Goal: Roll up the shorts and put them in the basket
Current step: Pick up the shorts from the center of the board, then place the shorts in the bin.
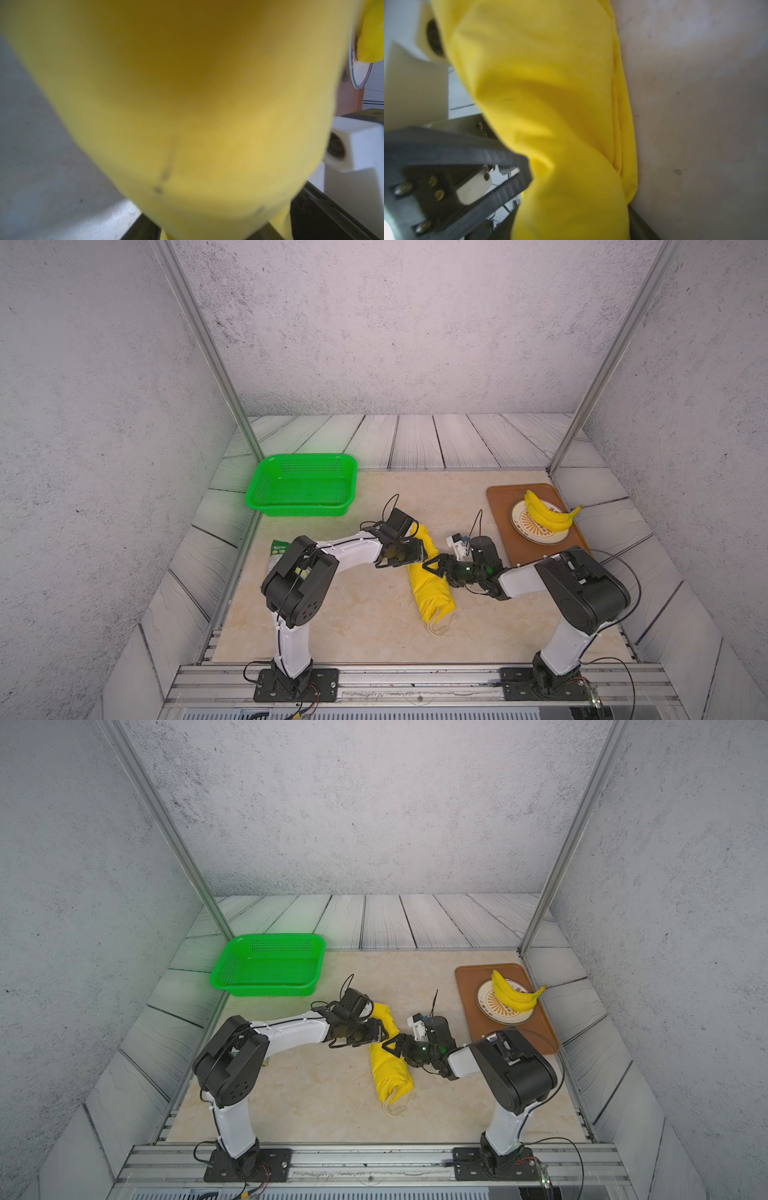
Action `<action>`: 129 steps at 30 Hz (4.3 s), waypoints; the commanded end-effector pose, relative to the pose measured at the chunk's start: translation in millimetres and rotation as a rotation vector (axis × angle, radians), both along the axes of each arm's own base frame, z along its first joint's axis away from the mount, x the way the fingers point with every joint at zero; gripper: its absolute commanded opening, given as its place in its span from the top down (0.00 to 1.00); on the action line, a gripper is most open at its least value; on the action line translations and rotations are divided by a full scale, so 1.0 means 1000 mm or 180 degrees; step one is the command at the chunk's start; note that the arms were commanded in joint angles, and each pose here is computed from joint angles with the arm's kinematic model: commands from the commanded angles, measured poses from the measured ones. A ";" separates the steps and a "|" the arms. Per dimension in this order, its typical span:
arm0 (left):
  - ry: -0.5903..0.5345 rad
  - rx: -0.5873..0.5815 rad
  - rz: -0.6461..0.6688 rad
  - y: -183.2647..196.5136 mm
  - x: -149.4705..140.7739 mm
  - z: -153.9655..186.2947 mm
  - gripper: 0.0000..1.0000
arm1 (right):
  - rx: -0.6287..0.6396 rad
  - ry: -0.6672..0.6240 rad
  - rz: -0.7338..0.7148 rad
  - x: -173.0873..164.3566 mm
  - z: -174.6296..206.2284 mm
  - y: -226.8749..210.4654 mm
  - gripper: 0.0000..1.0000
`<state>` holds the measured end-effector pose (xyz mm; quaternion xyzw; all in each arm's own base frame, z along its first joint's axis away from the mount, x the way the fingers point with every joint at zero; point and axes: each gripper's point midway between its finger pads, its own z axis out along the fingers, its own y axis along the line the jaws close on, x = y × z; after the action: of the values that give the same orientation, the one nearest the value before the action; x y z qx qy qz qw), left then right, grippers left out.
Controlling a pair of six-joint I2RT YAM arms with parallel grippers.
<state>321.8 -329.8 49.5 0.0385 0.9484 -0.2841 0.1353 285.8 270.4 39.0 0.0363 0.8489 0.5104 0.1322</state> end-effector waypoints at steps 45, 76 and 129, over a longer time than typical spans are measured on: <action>-0.1104 -0.2033 -0.0693 0.010 -0.053 0.192 0.22 | 0.1104 -0.1203 0.1256 -0.052 0.187 0.023 0.79; -0.1725 -0.2013 0.0688 0.131 0.094 0.271 1.00 | 0.0285 -0.1413 0.0603 -0.045 0.179 -0.039 0.20; -0.0116 -0.0878 0.3348 0.381 0.273 0.013 0.73 | 0.0361 -0.0995 0.0417 -0.049 0.131 -0.042 0.20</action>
<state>612.6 46.7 84.5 -0.4309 0.7683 -0.3334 0.3359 237.2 230.3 165.9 -0.0930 0.7885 0.5673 0.2186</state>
